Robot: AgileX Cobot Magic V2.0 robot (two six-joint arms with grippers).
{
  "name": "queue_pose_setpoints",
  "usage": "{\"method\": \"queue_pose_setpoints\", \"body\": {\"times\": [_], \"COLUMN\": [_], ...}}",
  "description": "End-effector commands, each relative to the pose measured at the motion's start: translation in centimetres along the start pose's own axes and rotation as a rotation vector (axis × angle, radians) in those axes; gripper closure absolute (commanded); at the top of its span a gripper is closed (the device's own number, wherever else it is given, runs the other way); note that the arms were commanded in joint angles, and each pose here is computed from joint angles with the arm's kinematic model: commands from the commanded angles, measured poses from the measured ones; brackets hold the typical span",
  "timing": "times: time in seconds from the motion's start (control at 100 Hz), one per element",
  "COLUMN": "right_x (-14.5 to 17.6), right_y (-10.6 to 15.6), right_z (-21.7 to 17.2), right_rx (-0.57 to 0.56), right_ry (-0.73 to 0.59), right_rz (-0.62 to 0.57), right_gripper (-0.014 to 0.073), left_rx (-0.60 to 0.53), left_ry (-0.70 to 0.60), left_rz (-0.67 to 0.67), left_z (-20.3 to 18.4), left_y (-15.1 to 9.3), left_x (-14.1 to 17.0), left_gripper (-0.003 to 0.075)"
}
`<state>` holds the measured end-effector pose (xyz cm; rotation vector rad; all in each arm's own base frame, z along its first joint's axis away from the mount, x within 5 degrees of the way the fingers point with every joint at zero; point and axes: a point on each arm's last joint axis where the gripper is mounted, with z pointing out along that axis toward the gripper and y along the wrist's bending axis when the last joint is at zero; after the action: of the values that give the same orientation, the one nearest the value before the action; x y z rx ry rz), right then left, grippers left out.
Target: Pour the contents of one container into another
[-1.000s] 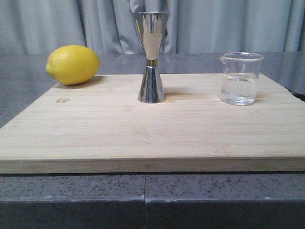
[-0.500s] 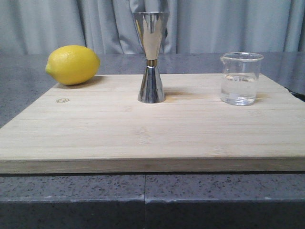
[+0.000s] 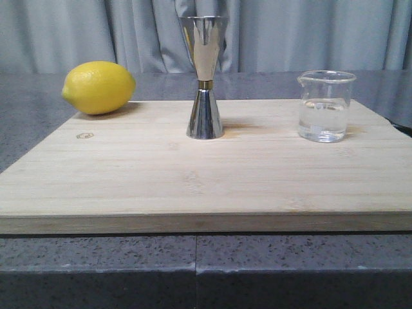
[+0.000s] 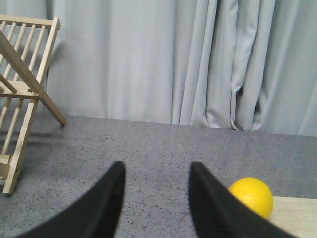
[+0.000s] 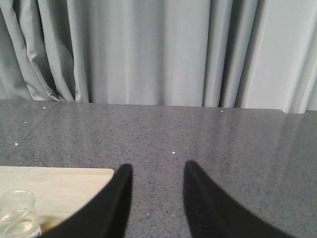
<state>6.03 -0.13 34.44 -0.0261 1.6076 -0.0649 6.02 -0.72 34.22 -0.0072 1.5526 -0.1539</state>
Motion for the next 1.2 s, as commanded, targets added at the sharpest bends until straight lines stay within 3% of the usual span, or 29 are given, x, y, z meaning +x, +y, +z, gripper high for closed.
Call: {"method": "queue_pose_setpoints", "body": {"times": [0.0,0.06,0.11,0.66,0.96,1.09,1.19], "right_x": [-1.7,-1.7,-1.7,-1.4,-2.3,-2.2,-2.0], "right_y": [-0.1,-0.1,-0.1,-0.1,-0.1,-0.1,0.0], "right_z": [0.1,0.1,0.1,0.1,1.2,2.5,3.5], "right_rx": [0.011,0.011,0.011,0.003,-0.016,-0.026,-0.031], "right_ry": [-0.093,-0.093,-0.093,-0.065,0.154,0.256,0.307], "right_rz": [-0.009,-0.009,-0.009,0.005,0.007,0.002,0.007], "right_gripper": [0.0152,0.0135,0.0135,0.0136,0.0135,0.0126,0.0052], "left_rx": [0.005,0.005,0.005,0.012,0.061,0.157,0.264], "left_ry": [-0.081,-0.081,-0.081,-0.048,0.249,0.370,0.399], "left_rz": [0.001,0.001,0.001,-0.016,0.092,0.135,0.148], "left_z": [0.1,0.1,0.1,0.1,1.3,2.8,3.9], "left_y": [-0.1,-0.1,-0.1,-0.2,-0.9,-1.7,-2.6], "left_x": [-1.5,-1.5,-1.5,-1.2,-2.9,-3.5,-3.8], "left_gripper": [0.0161,0.0082,0.0069,0.0162,0.0204,0.0206,0.0206]}}
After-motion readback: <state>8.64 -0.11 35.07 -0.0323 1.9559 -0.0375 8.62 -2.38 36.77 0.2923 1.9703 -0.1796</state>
